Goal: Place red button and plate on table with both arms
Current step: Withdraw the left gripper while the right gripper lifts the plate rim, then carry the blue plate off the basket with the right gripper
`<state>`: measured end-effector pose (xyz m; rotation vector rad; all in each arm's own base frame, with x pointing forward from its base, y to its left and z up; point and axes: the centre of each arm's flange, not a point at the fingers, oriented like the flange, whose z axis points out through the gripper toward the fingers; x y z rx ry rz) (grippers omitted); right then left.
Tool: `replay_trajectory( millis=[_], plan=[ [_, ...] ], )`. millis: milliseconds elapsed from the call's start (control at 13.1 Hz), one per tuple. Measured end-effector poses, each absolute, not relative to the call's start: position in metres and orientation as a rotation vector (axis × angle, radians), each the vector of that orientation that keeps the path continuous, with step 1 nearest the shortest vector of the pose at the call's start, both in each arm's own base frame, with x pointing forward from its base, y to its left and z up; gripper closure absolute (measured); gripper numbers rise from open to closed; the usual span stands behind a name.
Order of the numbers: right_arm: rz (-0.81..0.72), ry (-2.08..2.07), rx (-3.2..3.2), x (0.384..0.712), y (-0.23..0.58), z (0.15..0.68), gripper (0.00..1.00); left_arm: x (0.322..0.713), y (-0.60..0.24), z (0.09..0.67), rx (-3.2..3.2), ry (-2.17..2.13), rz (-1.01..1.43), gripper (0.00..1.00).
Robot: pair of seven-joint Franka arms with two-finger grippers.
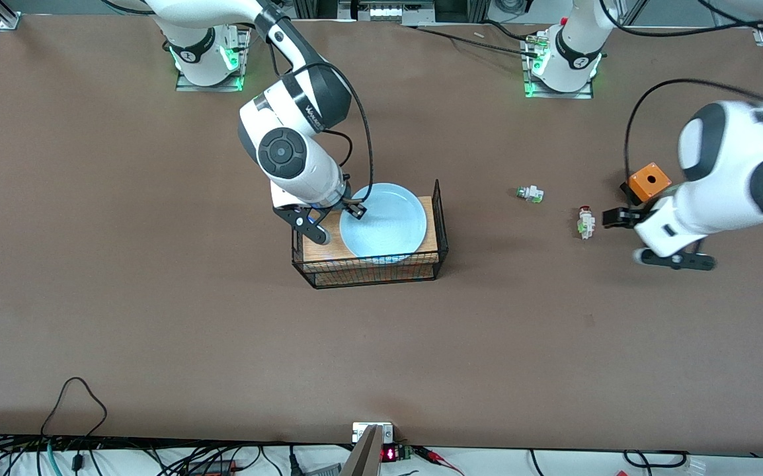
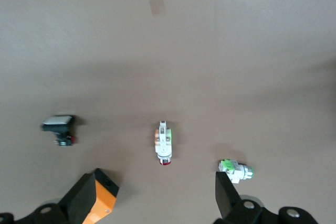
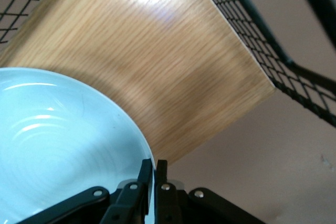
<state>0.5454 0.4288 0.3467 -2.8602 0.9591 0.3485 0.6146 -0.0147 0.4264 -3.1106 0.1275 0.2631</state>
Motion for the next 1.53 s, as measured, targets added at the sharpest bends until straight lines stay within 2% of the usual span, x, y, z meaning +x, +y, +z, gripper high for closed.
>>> replay_trajectory(
  millis=[382, 763, 1526],
  plan=[
    [0.384, 1.043, -2.81, 0.547, 0.427, 0.353, 0.96, 0.628, 0.0, 0.516, -3.119, 0.083, 0.113, 0.0],
    [0.395, 1.063, -2.804, 0.545, 0.417, 0.387, 0.96, 0.605, -0.003, 0.58, -3.118, 0.015, 0.085, 0.0],
    [0.538, 1.137, -2.707, 0.555, 0.398, 0.465, 0.96, 0.599, -0.003, 0.612, -3.161, -0.098, -0.066, 0.0]
  ],
)
